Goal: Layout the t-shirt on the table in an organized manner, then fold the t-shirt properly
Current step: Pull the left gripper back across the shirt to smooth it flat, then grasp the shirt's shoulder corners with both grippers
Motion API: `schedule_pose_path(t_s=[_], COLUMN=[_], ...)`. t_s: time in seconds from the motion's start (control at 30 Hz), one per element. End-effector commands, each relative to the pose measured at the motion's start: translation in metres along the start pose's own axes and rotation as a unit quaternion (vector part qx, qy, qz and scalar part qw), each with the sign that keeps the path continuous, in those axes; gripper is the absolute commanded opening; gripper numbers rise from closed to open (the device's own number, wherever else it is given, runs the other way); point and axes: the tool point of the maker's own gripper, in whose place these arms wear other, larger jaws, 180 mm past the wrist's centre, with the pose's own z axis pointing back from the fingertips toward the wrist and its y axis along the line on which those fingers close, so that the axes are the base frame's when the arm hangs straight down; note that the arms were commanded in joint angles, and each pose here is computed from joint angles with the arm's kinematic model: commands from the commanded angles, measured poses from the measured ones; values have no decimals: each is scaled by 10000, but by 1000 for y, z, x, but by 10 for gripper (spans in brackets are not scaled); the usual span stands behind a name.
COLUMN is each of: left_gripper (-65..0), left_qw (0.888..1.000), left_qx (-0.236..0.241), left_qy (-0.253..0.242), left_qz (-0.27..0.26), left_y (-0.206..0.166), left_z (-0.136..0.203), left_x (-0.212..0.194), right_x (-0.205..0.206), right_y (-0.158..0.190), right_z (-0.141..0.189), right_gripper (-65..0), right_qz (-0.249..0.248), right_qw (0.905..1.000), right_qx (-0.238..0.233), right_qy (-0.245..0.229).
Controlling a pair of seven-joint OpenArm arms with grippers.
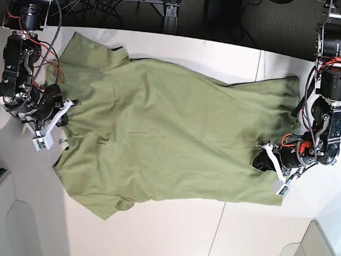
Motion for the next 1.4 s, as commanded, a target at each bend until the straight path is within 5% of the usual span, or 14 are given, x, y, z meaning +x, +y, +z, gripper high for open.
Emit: schedule_pose_path(t_s=[0.0, 0.23, 0.57, 0.73, 1.1, 1.23, 1.37], left_gripper=[-522, -522, -509, -404, -387, -283, -276], left_qw=[9996, 9991, 9951, 9900, 9987, 9956, 9907], left_qx=[35, -232, -677, -734, 3, -243, -335], left_qy=[-253, -24, 295, 756, 500, 386, 340], left_qz=[-84, 341, -655, -941, 56, 824, 1272], left_y=[11, 17, -33, -44, 1, -13, -28], left_z=[13, 38, 85, 106, 154, 162, 159], left_x=[23, 14, -14, -54, -87, -109, -132], right_x=[16, 15, 29, 11, -57, -77, -89], right_y=[-18, -51, -61, -71, -82, -74, -60], right_z=[9, 23, 49, 75, 127, 129, 131], right_gripper=[-650, -650, -650, -650, -650, -650, -650], right_qz=[3, -41, -750, -1098, -1535, -1578, -1620], right_qw=[9995, 9984, 9949, 9903, 9846, 9857, 9848], right_qx=[-197, -525, -120, 43, -7, 82, 394], right_qy=[-229, -204, -656, -854, -833, -587, -488])
